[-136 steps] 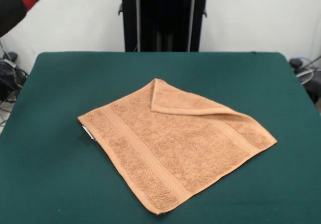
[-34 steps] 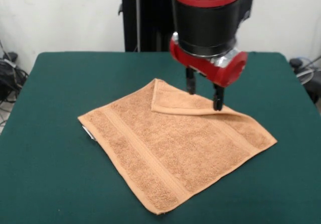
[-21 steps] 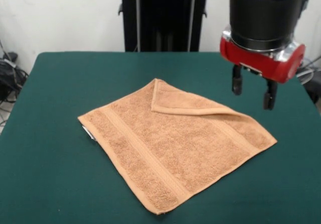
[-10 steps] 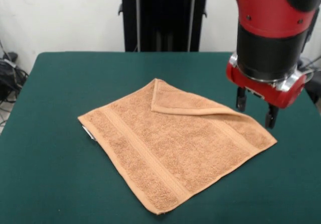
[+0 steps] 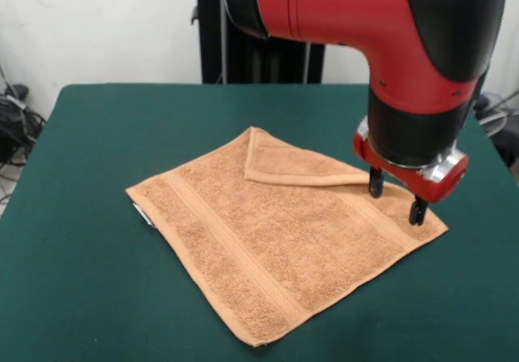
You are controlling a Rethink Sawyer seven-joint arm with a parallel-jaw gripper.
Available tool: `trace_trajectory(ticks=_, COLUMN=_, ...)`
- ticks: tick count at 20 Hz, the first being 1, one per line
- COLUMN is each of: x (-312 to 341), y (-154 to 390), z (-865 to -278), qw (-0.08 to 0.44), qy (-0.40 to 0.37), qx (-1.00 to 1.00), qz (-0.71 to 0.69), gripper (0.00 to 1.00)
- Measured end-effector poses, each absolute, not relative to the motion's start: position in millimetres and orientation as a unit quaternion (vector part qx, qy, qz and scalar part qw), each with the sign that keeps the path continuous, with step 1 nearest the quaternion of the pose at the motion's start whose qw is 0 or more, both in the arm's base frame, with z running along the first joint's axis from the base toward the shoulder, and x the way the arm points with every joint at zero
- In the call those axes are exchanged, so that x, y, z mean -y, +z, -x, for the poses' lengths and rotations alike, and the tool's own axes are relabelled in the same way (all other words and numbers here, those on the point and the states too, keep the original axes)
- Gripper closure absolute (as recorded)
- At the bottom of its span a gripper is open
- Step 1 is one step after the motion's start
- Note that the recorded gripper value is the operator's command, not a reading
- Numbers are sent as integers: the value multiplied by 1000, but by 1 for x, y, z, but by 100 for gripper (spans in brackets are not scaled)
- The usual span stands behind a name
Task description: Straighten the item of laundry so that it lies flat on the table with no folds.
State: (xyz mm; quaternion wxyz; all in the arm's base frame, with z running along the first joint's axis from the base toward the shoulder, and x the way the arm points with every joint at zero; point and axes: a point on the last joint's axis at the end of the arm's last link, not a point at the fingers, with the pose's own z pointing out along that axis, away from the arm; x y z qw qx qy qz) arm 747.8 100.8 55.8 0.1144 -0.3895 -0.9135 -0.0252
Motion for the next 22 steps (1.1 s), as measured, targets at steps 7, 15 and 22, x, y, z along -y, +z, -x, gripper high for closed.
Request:
trace_trajectory(ticks=7, x=-97, y=42, z=-745, qw=117, qy=-22, qx=912, qz=392, gripper=0)
trace_trajectory(ticks=15, x=-97, y=63, z=-726, qw=222, qy=-2, qx=888, qz=403, gripper=0)
trace_trajectory(ticks=22, x=-98, y=89, z=-725, qw=286, qy=26, qx=857, qz=427, gripper=0)
